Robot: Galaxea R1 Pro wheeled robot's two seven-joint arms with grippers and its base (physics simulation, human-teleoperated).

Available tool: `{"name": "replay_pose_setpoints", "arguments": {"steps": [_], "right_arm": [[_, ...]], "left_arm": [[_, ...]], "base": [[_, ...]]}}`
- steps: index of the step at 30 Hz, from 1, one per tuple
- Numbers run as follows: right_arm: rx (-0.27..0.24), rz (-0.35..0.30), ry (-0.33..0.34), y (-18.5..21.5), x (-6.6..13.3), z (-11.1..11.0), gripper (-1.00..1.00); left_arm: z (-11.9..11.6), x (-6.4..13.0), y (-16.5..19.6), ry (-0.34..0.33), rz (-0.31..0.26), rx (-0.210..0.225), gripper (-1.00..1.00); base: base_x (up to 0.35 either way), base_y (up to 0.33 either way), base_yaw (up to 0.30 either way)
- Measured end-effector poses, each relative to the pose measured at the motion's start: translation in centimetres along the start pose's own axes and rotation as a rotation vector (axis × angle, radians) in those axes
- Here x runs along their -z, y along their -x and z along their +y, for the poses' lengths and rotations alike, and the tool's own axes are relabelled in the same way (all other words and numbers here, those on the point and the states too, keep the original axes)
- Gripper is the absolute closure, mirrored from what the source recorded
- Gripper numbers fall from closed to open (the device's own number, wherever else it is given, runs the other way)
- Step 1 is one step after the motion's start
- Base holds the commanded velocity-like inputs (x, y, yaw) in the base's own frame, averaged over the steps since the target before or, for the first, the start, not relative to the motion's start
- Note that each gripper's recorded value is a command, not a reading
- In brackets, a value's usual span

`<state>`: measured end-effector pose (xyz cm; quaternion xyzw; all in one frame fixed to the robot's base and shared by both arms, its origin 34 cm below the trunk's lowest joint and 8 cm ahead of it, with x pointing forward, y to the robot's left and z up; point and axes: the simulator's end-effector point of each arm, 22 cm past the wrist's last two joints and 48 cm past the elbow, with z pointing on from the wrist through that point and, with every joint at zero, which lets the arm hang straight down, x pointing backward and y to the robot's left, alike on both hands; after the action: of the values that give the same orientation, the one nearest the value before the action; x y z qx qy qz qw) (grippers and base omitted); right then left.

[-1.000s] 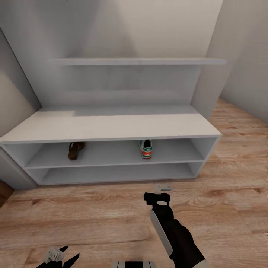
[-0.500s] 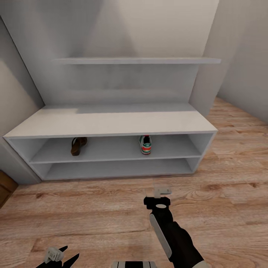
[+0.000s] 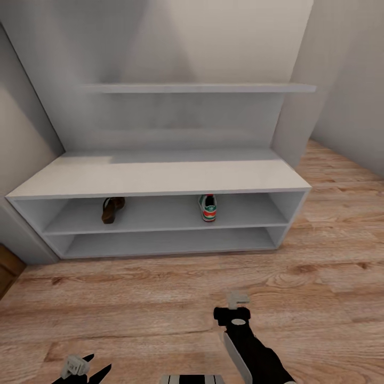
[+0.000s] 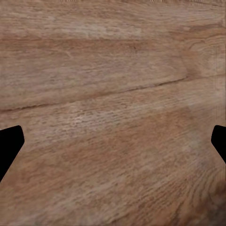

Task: Pick up the two gym shoes and the two sandals from the corridor floor and place them onto the hallstand (shoe rack) in the corridor, making sure they are on the rack and not on the floor. Arrange them so the two gym shoes are next to each other and the two sandals are next to each other.

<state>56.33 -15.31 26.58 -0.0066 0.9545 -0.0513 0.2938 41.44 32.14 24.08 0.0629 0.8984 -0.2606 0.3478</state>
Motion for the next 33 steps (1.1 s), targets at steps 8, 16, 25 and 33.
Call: {"name": "replay_pose_setpoints", "arguments": {"steps": [8,16,25,33], "right_arm": [[0.017,-0.039,0.08,-2.2,-1.1,-1.6,-1.0],[0.038,-0.101,0.089,-3.2,-1.6,-5.6,-1.0],[0.07,-0.089,0.027,-4.6,-0.8,-12.7,-1.0],[0.077,-0.124,0.006,-4.9,0.6,-15.5,-1.0]], "left_arm": [[-0.2,0.2,1.4,0.001,-0.027,-0.015,-1.0],[-0.1,0.3,2.7,0.025,-0.056,-0.029,-1.0],[2.6,1.5,4.8,0.183,-0.069,-0.032,-1.0],[3.2,2.6,6.6,0.255,-0.077,-0.026,-1.0]], "base": [[0.0,0.0,0.0],[0.0,0.0,0.0],[0.0,0.0,-0.159],[0.0,0.0,-0.208]]}}
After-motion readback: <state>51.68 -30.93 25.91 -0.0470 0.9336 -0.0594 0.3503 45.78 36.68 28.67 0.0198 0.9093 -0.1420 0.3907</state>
